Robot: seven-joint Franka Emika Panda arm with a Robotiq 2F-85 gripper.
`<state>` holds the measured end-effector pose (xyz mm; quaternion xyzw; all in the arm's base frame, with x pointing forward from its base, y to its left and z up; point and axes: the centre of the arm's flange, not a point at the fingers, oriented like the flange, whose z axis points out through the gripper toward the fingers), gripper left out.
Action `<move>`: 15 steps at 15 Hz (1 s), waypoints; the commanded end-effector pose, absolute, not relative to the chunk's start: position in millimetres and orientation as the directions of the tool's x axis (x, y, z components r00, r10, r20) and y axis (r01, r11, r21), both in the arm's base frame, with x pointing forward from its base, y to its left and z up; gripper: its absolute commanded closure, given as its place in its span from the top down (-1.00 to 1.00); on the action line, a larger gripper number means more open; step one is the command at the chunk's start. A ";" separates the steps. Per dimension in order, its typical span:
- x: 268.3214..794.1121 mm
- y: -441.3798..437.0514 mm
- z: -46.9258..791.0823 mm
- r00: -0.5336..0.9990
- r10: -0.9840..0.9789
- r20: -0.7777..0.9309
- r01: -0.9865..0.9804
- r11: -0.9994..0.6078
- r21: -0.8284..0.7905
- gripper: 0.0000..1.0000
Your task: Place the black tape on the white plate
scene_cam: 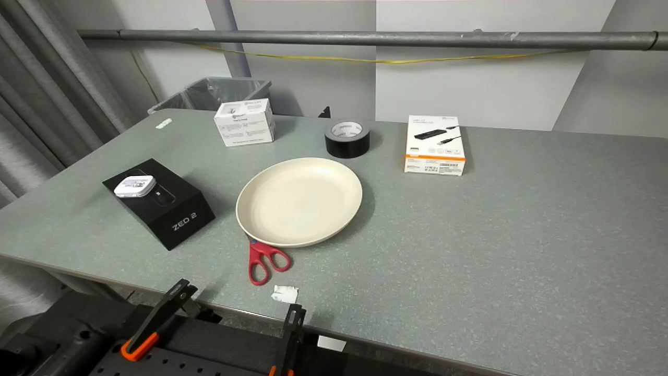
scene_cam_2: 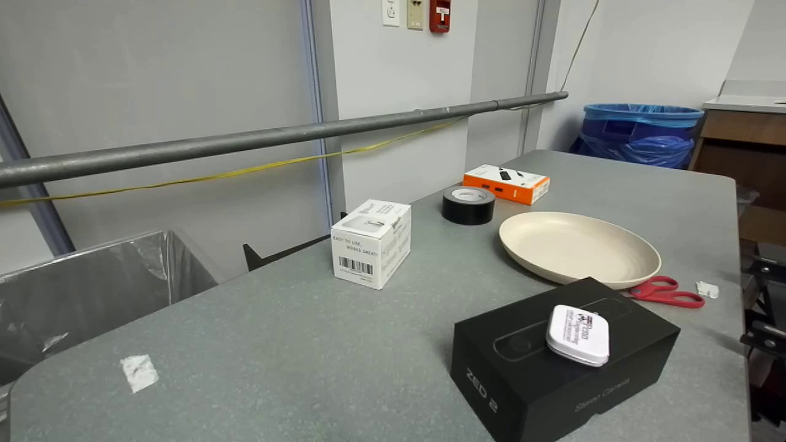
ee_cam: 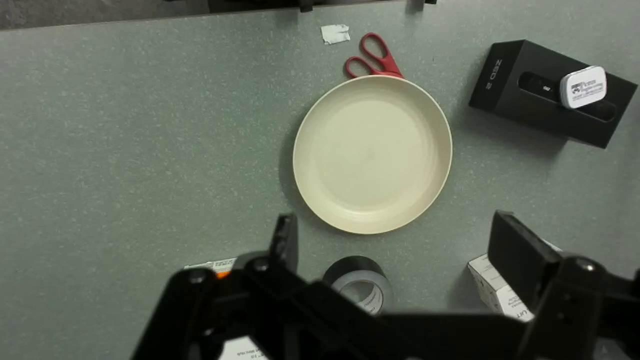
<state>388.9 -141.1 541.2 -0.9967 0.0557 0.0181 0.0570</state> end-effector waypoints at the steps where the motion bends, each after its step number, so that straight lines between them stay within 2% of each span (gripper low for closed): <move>1: 442.6 -126.1 504.1 0.993 -0.117 -0.028 -0.119 -0.987 -0.109 1.00; 6: 500.1 -108.4 447.4 0.993 -0.116 0.029 -0.114 -0.993 -0.042 1.00; 8: 511.6 -104.6 438.3 0.992 -0.123 -0.012 -0.124 -0.991 -0.059 1.00; 9: 490.4 -106.3 437.2 0.995 -0.101 0.004 -0.100 -0.994 -0.045 1.00; 15: 503.0 -105.5 430.6 0.995 -0.101 -0.008 -0.101 -0.994 -0.040 1.00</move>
